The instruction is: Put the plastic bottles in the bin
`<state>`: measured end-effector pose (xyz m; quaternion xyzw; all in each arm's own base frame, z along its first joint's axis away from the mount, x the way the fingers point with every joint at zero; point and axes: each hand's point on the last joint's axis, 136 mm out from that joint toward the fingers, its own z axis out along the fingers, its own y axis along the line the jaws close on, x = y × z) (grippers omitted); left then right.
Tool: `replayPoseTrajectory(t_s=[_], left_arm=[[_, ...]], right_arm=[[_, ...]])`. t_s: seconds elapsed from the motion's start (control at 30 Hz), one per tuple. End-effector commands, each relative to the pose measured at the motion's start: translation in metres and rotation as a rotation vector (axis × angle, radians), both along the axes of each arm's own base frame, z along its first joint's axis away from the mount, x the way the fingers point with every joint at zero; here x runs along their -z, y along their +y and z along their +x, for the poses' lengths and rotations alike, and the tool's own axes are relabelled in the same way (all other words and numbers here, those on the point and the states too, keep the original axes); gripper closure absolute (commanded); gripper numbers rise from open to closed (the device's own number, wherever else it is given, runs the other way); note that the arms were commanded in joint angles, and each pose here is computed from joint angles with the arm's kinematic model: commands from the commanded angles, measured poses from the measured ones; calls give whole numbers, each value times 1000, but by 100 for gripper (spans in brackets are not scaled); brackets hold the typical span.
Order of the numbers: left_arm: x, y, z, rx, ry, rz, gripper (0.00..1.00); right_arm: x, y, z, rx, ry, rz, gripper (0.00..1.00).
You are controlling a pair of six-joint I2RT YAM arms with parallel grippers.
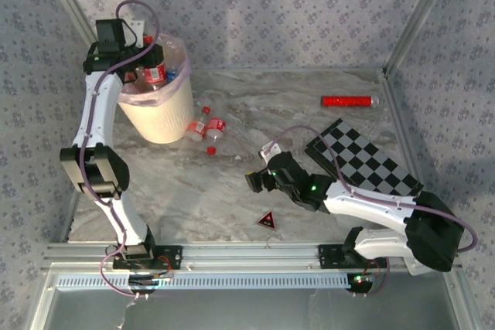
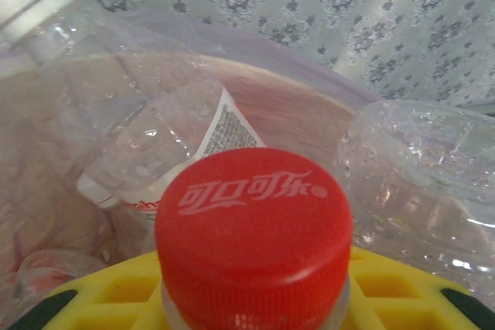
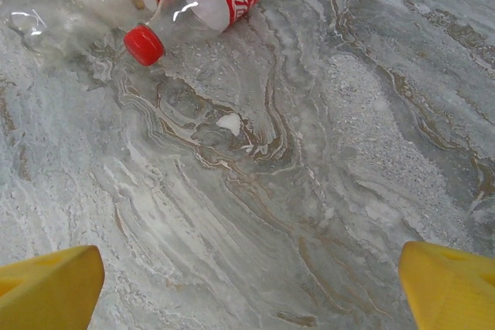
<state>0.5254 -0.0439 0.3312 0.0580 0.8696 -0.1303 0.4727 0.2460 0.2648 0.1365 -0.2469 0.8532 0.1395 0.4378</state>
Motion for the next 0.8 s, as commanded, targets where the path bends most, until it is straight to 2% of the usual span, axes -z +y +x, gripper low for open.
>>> replayPoseTrajectory(t_s=[0.0, 0.13, 0.2, 0.43, 0.53, 0.67, 0.77], left_arm=[[41, -53, -6, 117, 132, -116, 100], [49, -79, 0, 144, 155, -171, 100], [38, -90, 5, 157, 136, -206, 100], [35, -151, 3, 246, 146, -265, 100], [34, -180, -4, 289, 160, -260, 100], [37, -205, -10, 312, 182, -241, 100], [36, -212, -10, 316, 182, -228, 100]], right_arm=[[-1, -7, 5, 40, 16, -29, 0], [2, -18, 8, 90, 49, -39, 0], [4, -25, 11, 126, 73, -38, 0], [4, -68, 24, 330, 162, 18, 3], [3, -86, 31, 411, 211, 86, 7], [1, -112, 48, 533, 265, 196, 19], [-4, -111, 62, 541, 261, 239, 26]])
